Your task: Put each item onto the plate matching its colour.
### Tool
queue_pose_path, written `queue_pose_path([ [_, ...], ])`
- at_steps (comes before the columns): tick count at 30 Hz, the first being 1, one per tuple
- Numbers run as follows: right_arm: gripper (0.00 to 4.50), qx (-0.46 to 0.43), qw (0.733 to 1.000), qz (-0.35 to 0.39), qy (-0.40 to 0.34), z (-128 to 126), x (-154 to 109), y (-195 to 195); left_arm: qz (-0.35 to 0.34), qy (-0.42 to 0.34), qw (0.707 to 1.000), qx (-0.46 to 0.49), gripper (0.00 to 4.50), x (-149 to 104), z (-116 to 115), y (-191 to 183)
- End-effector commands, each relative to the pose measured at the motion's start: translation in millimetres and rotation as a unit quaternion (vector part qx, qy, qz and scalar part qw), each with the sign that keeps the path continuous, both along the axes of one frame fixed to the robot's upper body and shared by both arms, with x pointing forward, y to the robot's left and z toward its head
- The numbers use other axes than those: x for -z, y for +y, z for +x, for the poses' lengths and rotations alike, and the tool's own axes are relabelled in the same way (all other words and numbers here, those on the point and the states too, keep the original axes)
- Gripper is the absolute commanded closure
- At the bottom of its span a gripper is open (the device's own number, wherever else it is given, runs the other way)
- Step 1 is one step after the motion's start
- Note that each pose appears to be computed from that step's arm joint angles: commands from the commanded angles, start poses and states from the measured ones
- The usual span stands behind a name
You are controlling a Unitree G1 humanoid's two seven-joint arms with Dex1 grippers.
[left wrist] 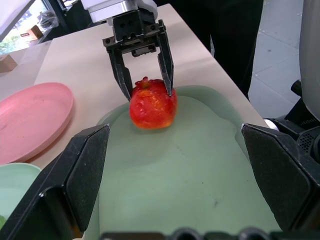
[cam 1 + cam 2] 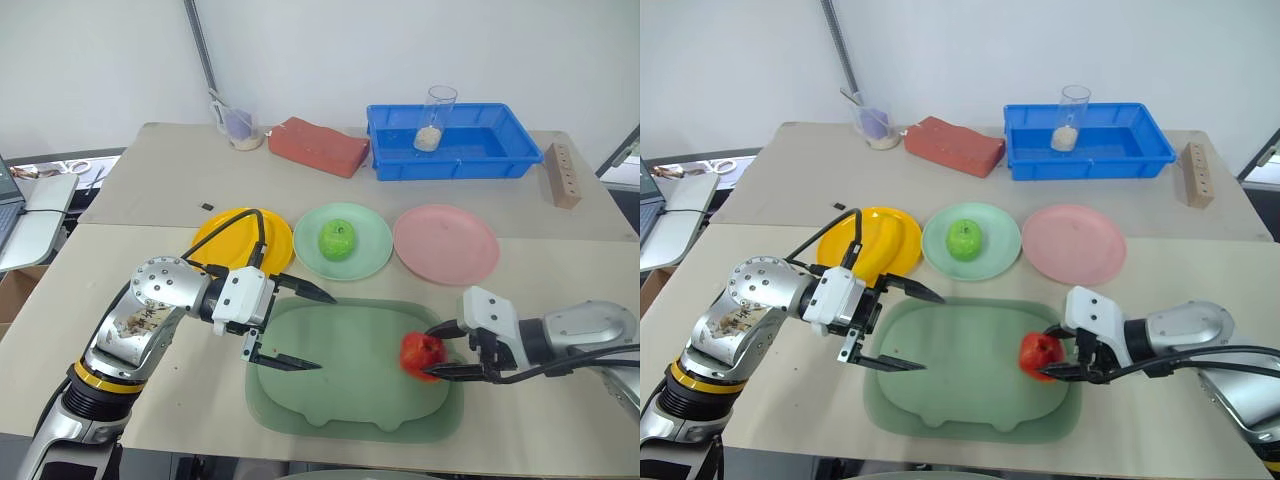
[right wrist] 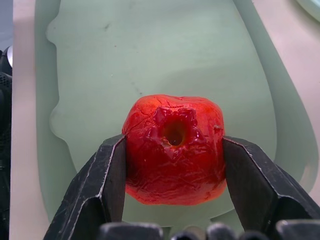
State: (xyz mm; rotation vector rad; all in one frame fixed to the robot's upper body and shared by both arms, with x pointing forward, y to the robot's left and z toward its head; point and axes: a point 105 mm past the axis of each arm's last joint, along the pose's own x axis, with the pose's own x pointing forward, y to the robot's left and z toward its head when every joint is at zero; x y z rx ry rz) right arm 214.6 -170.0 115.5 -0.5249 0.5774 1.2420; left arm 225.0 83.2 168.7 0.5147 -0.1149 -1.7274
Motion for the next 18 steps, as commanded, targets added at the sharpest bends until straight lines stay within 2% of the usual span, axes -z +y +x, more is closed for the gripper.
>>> queue_pose_path([
  [1,2.0,0.017,0.999,0.022,-0.043,13,-27,-1,-0.015,-0.011,1.0,-0.021,0.0,-9,9,-2],
  [2,2.01,0.035,0.998,0.04,-0.046,19,-35,-3,-0.022,-0.011,0.999,-0.034,0.0,-12,16,-3],
  [5,2.01,0.139,0.98,0.105,-0.101,64,-70,-19,-0.064,0.039,0.989,-0.128,0.0,-24,53,-7],
  [7,2.01,0.196,0.965,0.109,-0.136,89,-78,-33,-0.083,0.068,0.98,-0.168,0.0,-26,69,-11],
  [10,2.01,0.267,0.944,0.093,-0.169,123,-76,-51,-0.108,0.078,0.97,-0.205,0.0,-29,85,-21],
  [12,2.01,0.289,0.938,0.079,-0.175,136,-72,-56,-0.117,0.068,0.967,-0.214,0.0,-30,90,-25],
  [18,2.01,0.331,0.928,0.061,-0.157,167,-49,-63,-0.117,0.056,0.97,-0.204,0.0,-26,88,-33],
])
